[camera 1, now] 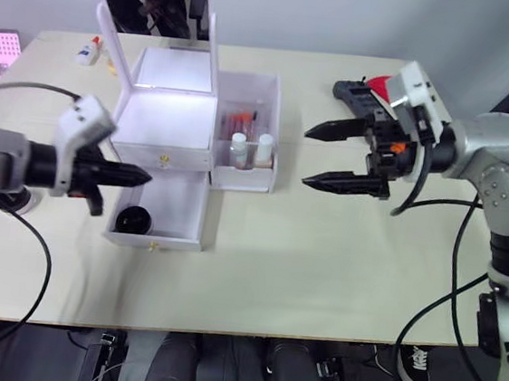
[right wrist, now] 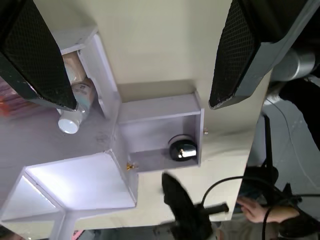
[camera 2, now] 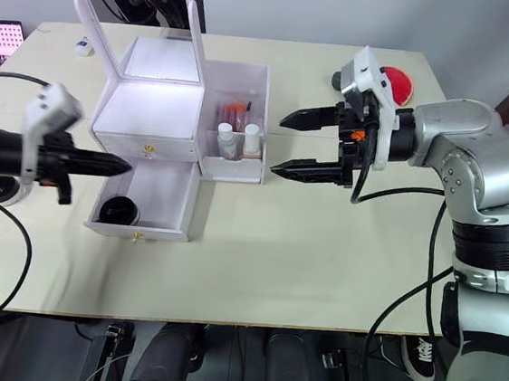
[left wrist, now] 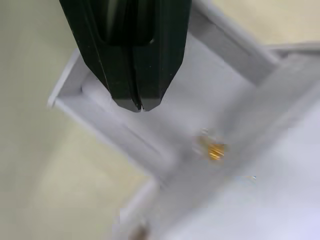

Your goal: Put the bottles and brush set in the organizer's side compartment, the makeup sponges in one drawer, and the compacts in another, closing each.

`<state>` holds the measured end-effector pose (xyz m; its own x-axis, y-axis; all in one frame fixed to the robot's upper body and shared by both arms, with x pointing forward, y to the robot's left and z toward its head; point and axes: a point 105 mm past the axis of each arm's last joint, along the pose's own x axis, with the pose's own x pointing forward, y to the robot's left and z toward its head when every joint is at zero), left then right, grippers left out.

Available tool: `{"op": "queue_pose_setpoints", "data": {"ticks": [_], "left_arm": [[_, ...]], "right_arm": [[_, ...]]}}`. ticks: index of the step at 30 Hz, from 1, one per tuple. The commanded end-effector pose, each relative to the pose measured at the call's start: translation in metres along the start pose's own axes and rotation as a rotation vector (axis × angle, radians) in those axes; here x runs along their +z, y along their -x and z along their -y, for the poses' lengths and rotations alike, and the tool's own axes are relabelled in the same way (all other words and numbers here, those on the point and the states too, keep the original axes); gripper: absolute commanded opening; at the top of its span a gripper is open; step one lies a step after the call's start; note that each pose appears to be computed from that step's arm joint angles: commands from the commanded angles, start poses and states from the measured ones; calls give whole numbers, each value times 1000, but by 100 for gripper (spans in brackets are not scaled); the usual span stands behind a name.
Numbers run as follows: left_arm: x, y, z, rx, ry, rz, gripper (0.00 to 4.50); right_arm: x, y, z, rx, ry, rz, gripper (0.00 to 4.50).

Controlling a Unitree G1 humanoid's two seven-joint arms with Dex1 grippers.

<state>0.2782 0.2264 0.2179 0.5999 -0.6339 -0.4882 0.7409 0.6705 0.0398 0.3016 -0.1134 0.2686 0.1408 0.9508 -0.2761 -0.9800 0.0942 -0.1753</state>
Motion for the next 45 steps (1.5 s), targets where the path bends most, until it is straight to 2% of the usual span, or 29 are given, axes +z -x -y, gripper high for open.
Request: {"op": "queue_pose_setpoints", "data": {"ticks": [1,4,5,7,8,15,18,22,25,30,34,36,41,44,45], "left_arm": [[-1,27,-4,112,42,64,132],[-15,53,-7,249,81,148,265],[-24,65,-10,320,95,172,328],[-40,97,-14,488,188,286,421],[-53,111,-12,568,223,315,444],[-143,163,29,903,384,325,444],[-171,178,43,1020,448,323,444],[-190,176,52,1110,488,319,444],[-193,169,47,1147,501,329,444],[-174,151,1,1212,481,299,444],[-166,144,-36,1270,512,220,444],[-172,135,-50,1232,666,174,444],[-151,120,-86,1192,680,132,444],[-155,113,-101,1200,678,35,444],[-155,108,-105,1192,709,40,444]], "right_arm": [[-2,6,4,9,11,-25,450],[4,6,9,19,-19,10,450],[3,6,10,26,-25,7,450],[-1,8,9,53,-42,-20,450],[-2,9,10,64,-51,-24,450],[2,7,21,115,-52,-28,450],[5,3,22,149,-29,-33,450],[11,-5,22,181,32,-36,450],[17,-9,18,212,64,-32,450],[36,-16,11,256,126,-2,450],[41,-17,9,254,138,1,450],[41,-16,8,248,143,-1,450],[44,-16,10,194,148,9,450],[51,-17,16,130,146,35,450],[52,-17,17,120,147,37,450]]}}
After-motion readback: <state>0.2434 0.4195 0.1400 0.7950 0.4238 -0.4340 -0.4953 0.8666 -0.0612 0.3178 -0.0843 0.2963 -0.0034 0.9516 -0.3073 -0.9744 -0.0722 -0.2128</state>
